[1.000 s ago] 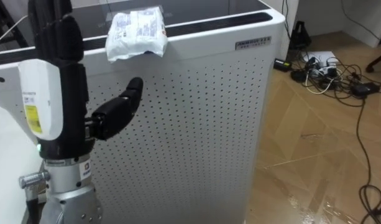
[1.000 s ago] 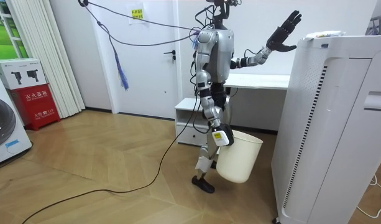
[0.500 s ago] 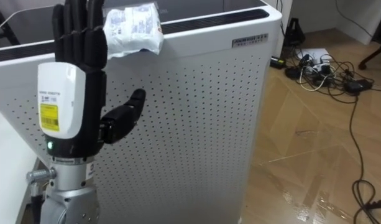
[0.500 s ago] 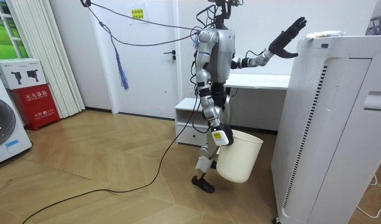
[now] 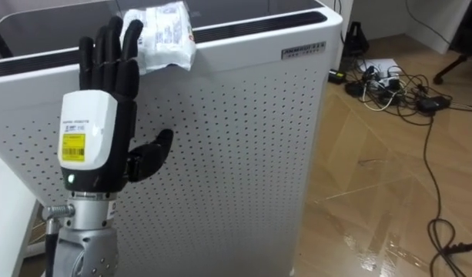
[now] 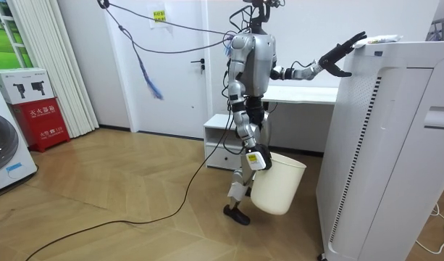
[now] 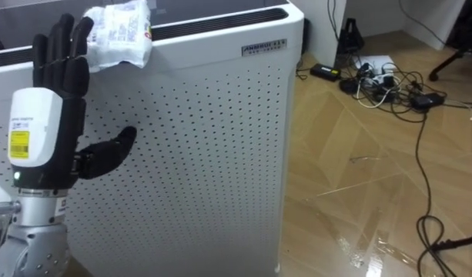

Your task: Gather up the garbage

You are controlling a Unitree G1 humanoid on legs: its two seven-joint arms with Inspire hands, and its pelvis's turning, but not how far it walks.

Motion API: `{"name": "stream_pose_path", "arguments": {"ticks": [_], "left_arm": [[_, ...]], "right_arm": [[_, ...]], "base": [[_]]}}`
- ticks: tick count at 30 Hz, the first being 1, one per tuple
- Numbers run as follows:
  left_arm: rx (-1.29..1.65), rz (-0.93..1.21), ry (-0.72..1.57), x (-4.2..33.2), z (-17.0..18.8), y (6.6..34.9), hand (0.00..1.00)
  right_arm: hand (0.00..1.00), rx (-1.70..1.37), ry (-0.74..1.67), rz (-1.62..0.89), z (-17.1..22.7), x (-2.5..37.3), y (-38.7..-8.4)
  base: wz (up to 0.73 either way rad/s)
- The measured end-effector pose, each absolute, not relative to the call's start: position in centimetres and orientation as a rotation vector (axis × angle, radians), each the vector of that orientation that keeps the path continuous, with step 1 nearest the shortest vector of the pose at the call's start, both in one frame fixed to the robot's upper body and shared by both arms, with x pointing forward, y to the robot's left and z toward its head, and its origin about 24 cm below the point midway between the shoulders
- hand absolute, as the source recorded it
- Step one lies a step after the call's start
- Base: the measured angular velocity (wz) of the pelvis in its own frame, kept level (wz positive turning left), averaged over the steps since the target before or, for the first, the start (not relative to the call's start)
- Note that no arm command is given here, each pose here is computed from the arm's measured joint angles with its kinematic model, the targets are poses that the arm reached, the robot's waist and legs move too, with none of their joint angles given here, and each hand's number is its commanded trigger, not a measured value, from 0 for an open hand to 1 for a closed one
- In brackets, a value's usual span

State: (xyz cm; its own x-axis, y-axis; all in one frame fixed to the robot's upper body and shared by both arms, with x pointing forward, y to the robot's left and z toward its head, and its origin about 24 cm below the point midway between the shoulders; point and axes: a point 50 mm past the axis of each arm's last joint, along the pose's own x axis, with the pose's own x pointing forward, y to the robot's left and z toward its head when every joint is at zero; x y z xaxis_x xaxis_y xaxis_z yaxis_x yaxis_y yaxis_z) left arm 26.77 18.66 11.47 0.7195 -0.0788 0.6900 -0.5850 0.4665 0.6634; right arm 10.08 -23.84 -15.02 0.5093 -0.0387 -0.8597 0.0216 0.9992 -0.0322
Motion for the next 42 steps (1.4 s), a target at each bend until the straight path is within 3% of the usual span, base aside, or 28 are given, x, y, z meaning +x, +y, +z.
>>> {"name": "stream_pose_path", "arguments": {"ticks": [11,13,14,15,16,42], "left_arm": [[1.096,0.345,-0.703,26.9,11.2,19.4,0.0],[1.099,0.35,-0.699,27.1,11.3,19.5,0.5],[1.099,0.351,-0.699,27.1,11.3,19.5,0.58],[1.099,0.354,-0.703,27.2,11.4,19.5,0.75],[1.099,0.356,-0.706,27.3,11.5,19.5,1.0],[1.047,0.435,-0.756,29.4,15.3,19.9,1.0]], "right_arm": [[1.0,-0.021,1.046,-0.047,-15.1,10.0,-23.9],[1.0,-0.02,1.052,-0.049,-15.1,10.0,-23.9],[1.0,-0.02,1.052,-0.049,-15.1,10.0,-24.0],[1.0,-0.02,1.052,-0.05,-15.1,10.0,-24.0],[1.0,-0.019,1.053,-0.05,-15.1,10.0,-24.0],[1.0,-0.064,1.085,-0.103,-14.8,9.8,-25.4]], "base": [[0.0],[0.04],[0.0],[0.0],[0.0],[0.0]]}}
